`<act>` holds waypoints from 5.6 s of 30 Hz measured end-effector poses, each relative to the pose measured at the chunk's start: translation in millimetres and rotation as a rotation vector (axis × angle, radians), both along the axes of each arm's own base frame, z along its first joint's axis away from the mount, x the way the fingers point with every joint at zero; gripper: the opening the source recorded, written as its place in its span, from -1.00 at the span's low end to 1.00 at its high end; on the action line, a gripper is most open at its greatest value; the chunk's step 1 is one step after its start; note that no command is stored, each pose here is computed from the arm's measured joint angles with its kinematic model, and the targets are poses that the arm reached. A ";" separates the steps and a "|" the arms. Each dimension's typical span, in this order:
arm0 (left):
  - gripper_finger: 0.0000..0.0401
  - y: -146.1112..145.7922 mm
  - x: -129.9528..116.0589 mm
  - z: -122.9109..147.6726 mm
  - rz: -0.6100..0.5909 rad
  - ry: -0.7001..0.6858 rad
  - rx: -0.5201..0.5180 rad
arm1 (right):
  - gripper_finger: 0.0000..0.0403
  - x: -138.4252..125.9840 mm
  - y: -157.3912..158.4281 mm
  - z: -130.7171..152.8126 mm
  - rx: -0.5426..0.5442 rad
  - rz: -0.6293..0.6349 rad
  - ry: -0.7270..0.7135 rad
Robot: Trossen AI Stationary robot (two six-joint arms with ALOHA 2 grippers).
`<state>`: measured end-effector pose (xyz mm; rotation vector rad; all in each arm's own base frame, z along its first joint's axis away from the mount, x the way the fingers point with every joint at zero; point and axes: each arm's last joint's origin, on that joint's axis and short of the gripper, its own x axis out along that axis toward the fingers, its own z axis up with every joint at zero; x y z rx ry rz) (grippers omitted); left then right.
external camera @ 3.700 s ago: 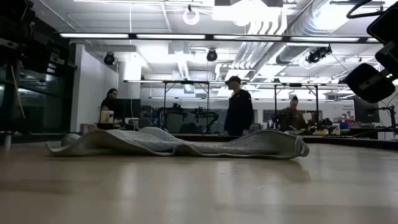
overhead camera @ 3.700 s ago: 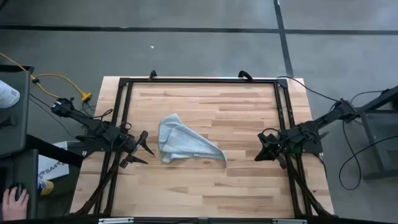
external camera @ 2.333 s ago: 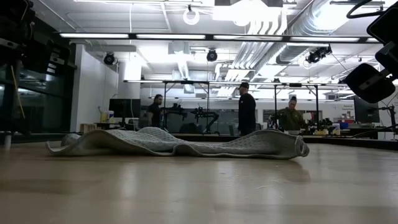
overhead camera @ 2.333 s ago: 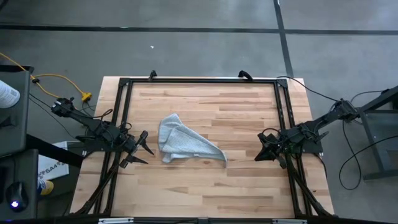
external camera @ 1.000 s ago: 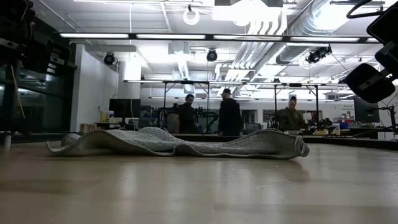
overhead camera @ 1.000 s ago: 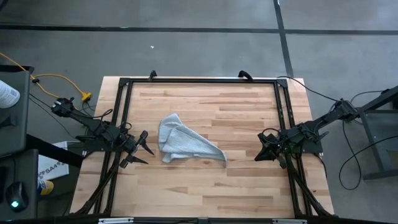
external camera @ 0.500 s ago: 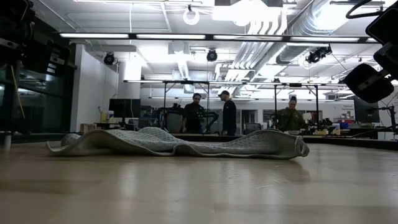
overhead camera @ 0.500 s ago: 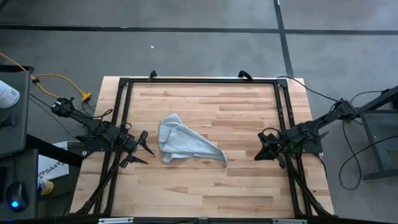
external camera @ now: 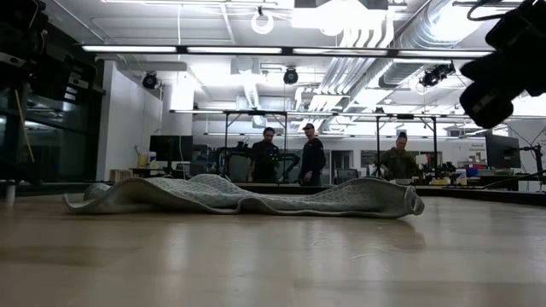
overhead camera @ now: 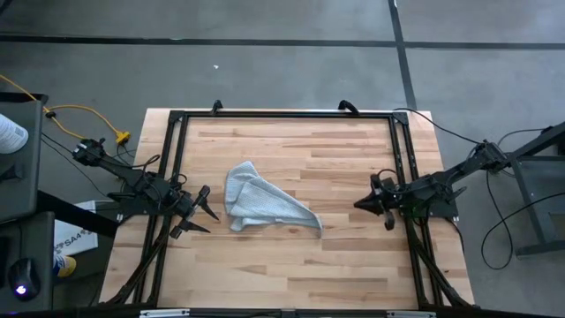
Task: Fold microfiber towels
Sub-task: Fold the gray microfiber towel
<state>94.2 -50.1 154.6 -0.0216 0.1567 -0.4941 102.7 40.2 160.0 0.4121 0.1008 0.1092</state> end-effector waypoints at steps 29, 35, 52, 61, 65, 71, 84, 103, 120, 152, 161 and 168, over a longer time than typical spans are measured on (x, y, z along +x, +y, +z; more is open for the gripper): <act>0.07 7.3 3.6 19.9 0.283 -0.186 -0.089 | -0.99 0.2 -6.2 14.6 -0.029 -0.217 -0.141; 0.07 8.8 3.8 28.5 0.336 -0.168 -0.177 | -0.99 -0.4 -8.8 22.3 -0.067 -0.270 -0.209; 0.07 -8.1 40.9 65.8 0.426 -0.048 -0.063 | -0.99 18.4 -19.5 30.2 -0.097 -0.203 -0.223; 0.07 -21.9 70.1 80.9 0.468 0.044 0.085 | -0.99 47.2 -20.1 39.5 -0.139 -0.130 -0.117; 0.07 -25.0 76.4 86.6 0.473 0.084 0.109 | -0.99 66.0 -18.2 46.9 -0.157 -0.082 -0.068; 0.07 -25.5 77.5 94.4 0.477 0.120 0.133 | -0.99 96.0 -14.0 51.5 -0.219 -0.039 0.021; 0.07 -20.9 74.4 89.8 0.553 0.202 0.213 | -0.99 123.5 -2.1 43.9 -0.236 0.023 0.106; 0.07 42.3 110.1 56.6 0.640 0.467 0.205 | -0.99 113.8 31.6 42.5 -0.308 -0.113 0.320; 0.07 58.1 114.6 49.8 0.603 0.522 0.140 | -0.62 113.9 34.1 29.3 -0.244 -0.049 0.445; 0.07 134.3 101.4 14.6 0.495 0.795 -0.255 | -0.28 128.5 39.1 10.6 -0.199 -0.071 0.465; 0.07 141.4 117.1 -10.6 0.422 0.834 -0.360 | -0.28 128.4 39.2 10.6 -0.198 -0.067 0.465; 0.07 142.6 119.2 -13.6 0.427 0.832 -0.357 | -0.28 128.2 39.7 10.6 -0.199 -0.065 0.465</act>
